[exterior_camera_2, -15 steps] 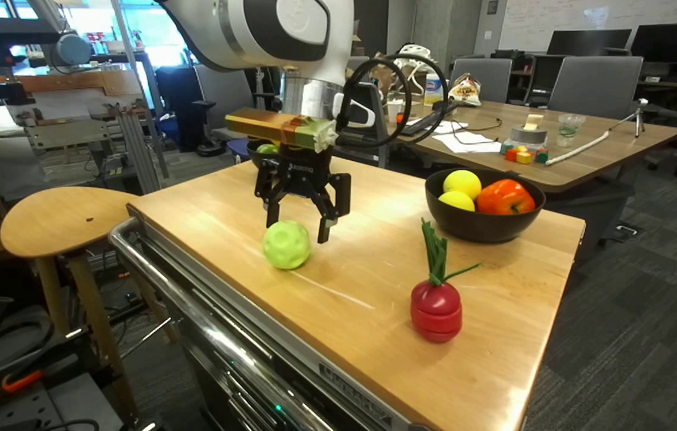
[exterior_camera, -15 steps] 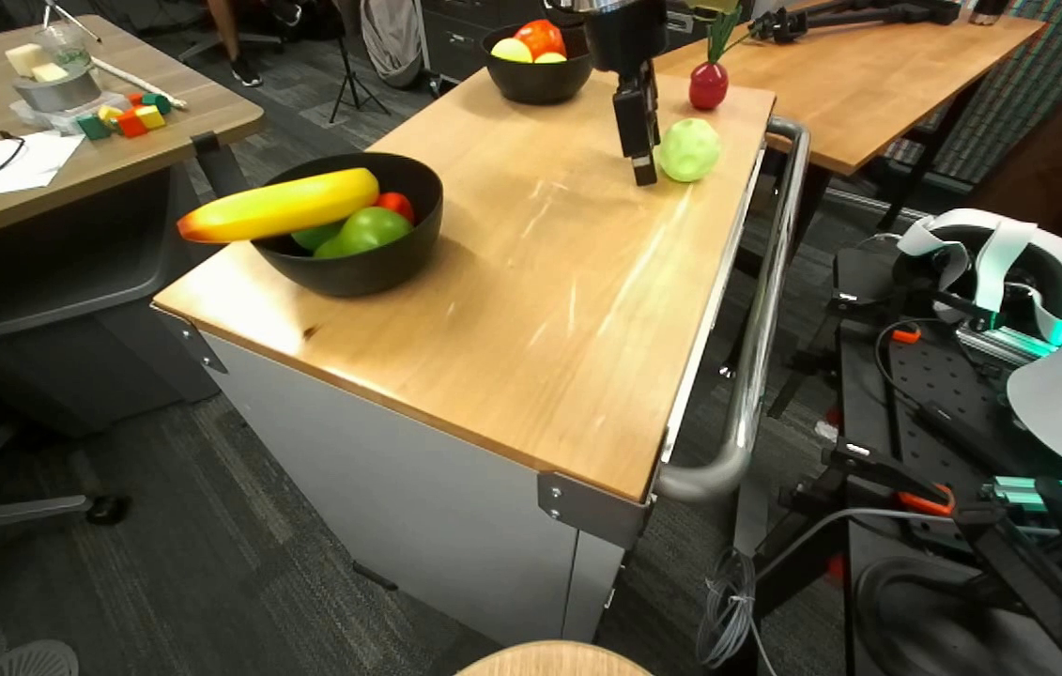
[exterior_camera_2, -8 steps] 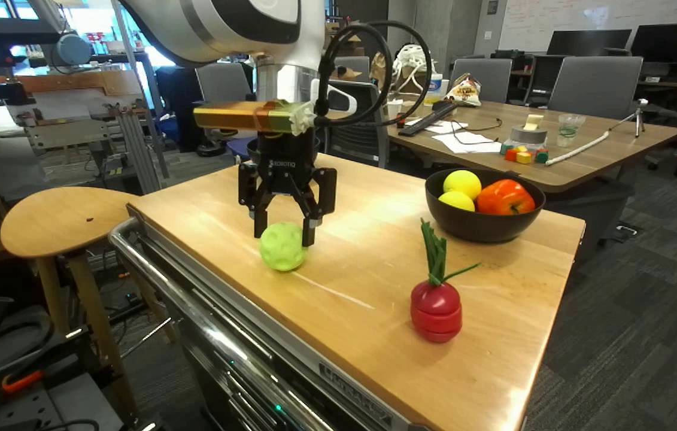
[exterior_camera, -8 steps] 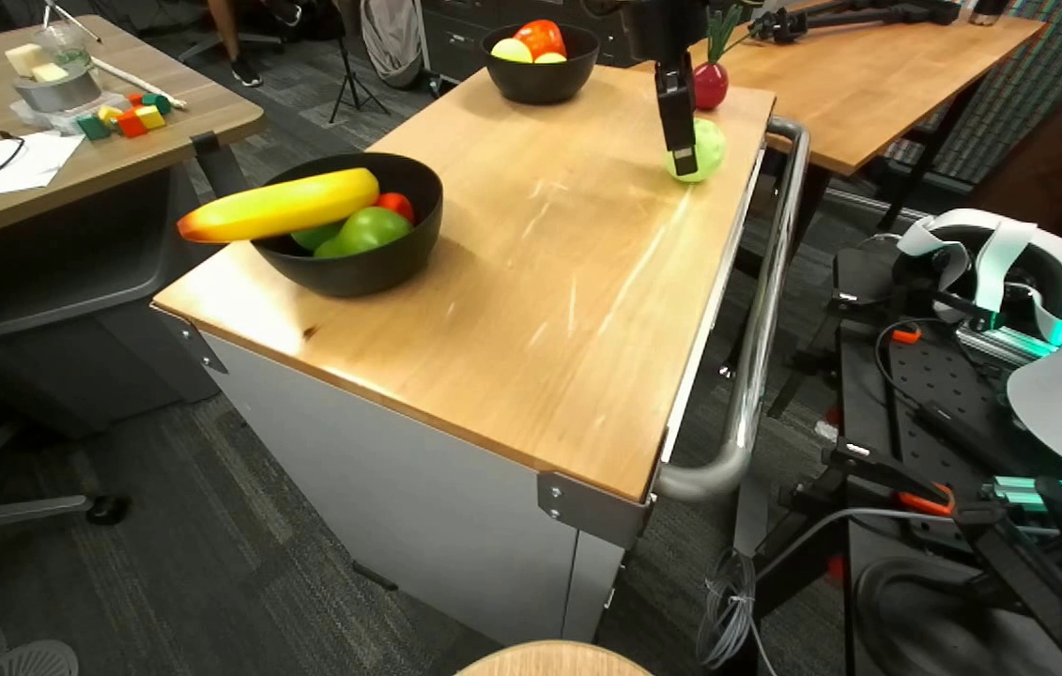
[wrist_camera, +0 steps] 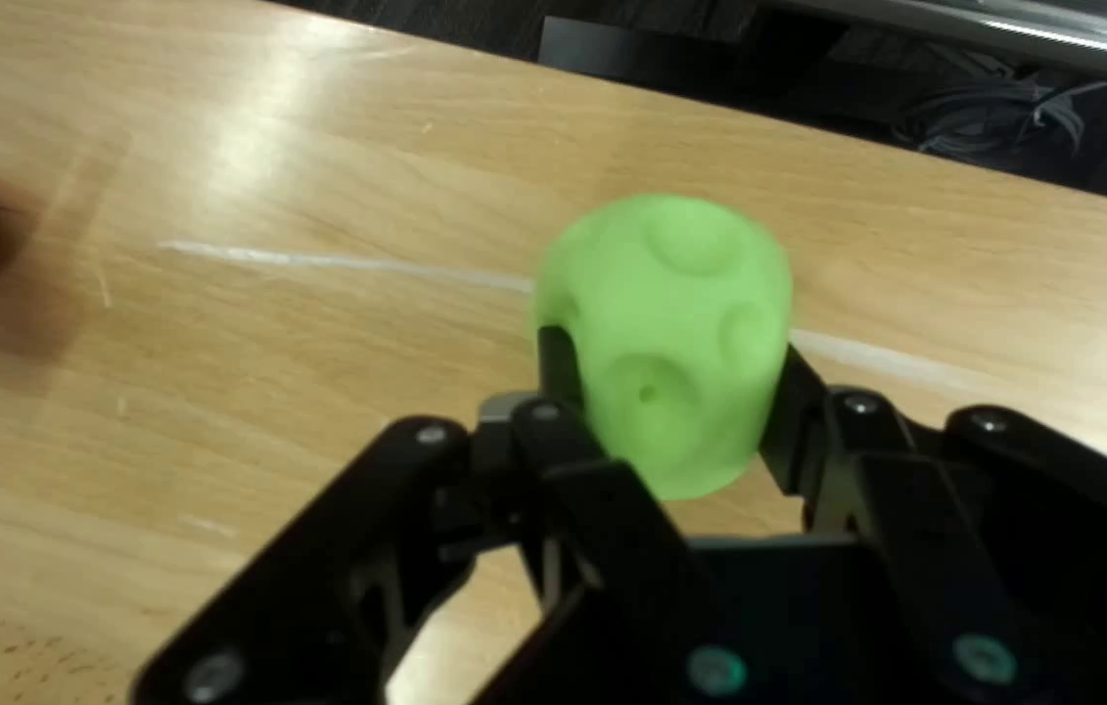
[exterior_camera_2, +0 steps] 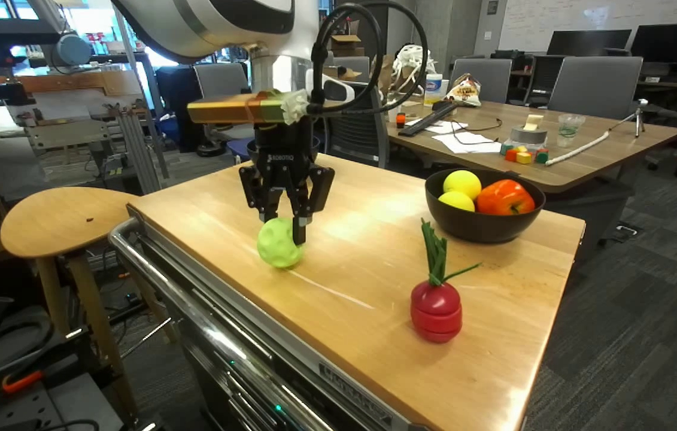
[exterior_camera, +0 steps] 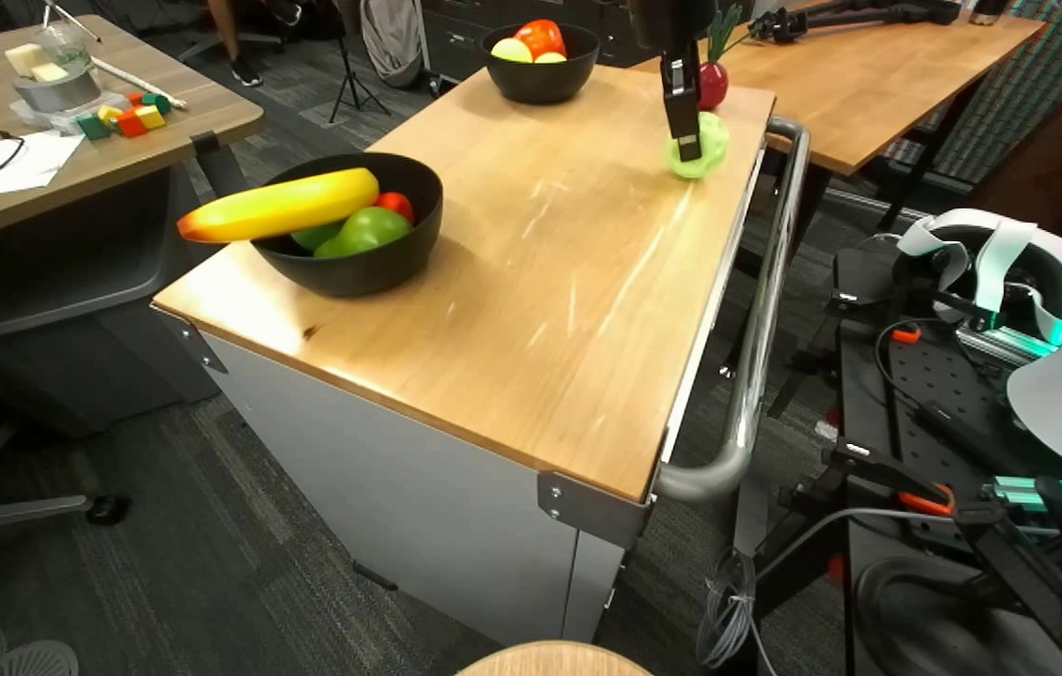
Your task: Put the fruits in the bowls
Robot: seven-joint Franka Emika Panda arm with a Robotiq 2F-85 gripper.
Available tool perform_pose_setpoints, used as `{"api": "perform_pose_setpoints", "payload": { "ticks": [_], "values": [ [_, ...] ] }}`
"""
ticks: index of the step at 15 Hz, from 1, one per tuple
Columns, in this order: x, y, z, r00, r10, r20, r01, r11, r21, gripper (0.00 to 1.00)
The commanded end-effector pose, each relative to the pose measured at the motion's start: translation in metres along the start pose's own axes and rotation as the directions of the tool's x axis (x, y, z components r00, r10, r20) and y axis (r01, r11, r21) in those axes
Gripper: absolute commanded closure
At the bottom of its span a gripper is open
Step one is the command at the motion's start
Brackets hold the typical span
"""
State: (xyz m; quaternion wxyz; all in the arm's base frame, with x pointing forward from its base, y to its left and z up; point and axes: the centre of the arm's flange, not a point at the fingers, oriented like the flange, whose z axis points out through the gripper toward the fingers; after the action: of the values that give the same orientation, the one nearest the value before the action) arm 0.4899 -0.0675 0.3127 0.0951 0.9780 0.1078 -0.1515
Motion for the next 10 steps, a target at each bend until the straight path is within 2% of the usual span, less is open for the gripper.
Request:
{"api": "perform_pose_setpoints", "payload": {
  "ticks": [1,3,4,5,8,10],
  "values": [
    [-0.009,0.013,-0.087,0.983,0.034,-0.18,-0.025,0.998,0.054,0.82],
    [-0.004,0.037,-0.13,0.956,0.085,-0.28,-0.066,0.995,0.075,0.85],
    [-0.001,0.054,-0.152,0.936,0.118,-0.331,-0.096,0.992,0.081,0.87],
    [0.002,0.072,-0.172,0.913,0.143,-0.383,-0.119,0.989,0.084,0.85],
    [0.024,0.118,-0.183,0.821,0.205,-0.533,-0.178,0.979,0.102,0.86],
    [0.041,0.148,-0.172,0.781,0.23,-0.58,-0.199,0.973,0.118,0.87]
  ]
}}
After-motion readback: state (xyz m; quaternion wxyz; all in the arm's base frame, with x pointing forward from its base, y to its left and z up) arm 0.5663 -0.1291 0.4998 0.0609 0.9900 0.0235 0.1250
